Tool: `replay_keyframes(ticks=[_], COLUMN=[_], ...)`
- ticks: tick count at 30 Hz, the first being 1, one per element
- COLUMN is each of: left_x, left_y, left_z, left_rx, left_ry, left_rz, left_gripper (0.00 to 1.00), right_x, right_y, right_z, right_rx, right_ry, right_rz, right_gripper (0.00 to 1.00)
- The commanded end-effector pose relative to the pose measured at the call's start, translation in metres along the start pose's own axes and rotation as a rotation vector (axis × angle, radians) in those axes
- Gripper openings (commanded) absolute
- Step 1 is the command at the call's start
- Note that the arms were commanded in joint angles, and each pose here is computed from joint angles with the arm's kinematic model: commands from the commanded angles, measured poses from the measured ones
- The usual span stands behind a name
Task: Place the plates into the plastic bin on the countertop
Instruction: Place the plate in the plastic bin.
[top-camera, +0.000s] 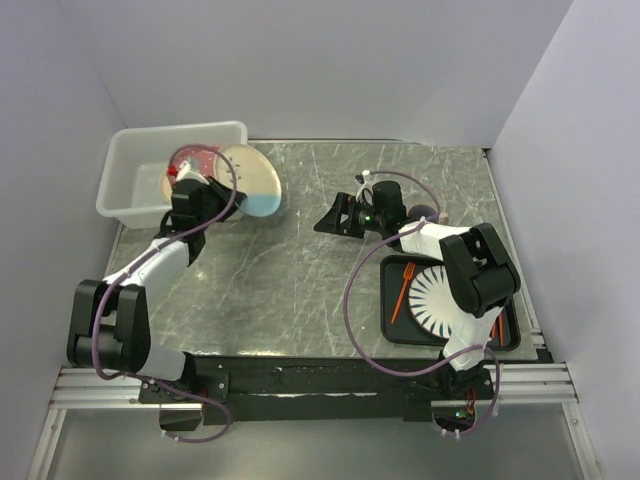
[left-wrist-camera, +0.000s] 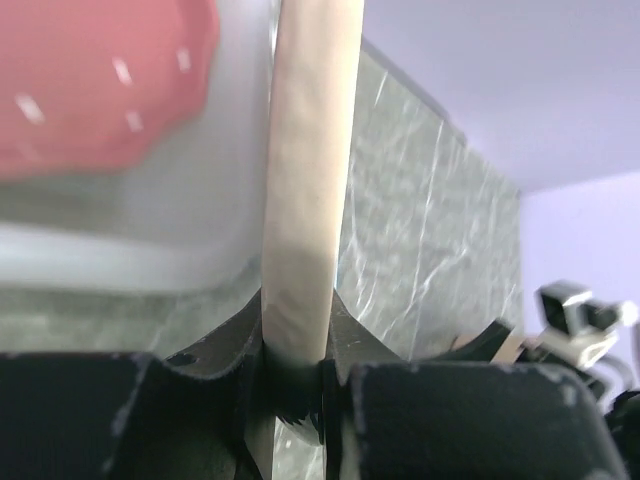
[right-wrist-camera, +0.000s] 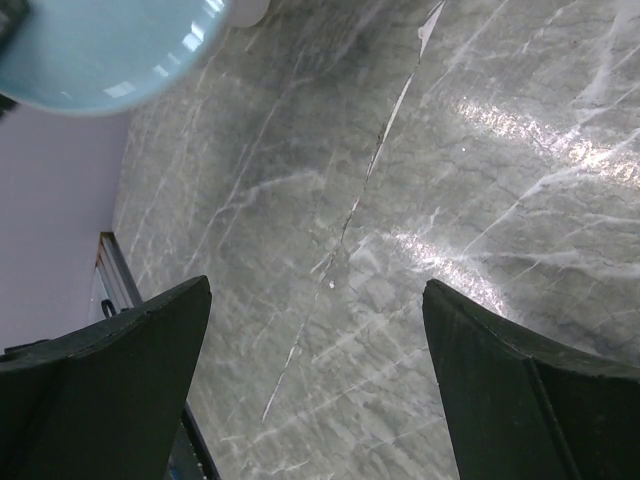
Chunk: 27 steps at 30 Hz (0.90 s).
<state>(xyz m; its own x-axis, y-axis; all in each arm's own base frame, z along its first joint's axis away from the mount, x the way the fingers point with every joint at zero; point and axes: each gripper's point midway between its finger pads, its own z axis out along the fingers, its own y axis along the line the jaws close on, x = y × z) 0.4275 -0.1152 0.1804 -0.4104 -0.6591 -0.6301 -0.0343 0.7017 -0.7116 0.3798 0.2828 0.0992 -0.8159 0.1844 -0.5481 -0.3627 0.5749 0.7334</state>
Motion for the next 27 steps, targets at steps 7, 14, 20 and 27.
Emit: replay_keyframes(ticks=[7,14,20,27], left_x=[-0.122,-0.149,-0.159,-0.161], left_y=[-0.069,-0.051,-0.037,-0.015], left_z=[-0.030,-0.031,-0.030,-0.019], left_rx=[0.235,0.211,0.197,0.157], left_ry=[-0.252,-0.296,-0.297,-0.303], left_rz=[0.036,0.020,-0.005,-0.042], left_gripper=[0.01,0.01,0.01,0.01], right_x=[-0.001,0.001,0.002,0.005], right_y=[0.006,0.006,0.005,0.005], right_z=[0.004,0.006,0.007,0.009], right_rx=[-0.022,-0.016,-0.015,-0.011], right_ry=[-0.004,0.003,0.009,0.017], right_rz=[-0.020,-0.023,-0.018,-0.020], right_gripper=[0.94,0.94,0.94,0.94])
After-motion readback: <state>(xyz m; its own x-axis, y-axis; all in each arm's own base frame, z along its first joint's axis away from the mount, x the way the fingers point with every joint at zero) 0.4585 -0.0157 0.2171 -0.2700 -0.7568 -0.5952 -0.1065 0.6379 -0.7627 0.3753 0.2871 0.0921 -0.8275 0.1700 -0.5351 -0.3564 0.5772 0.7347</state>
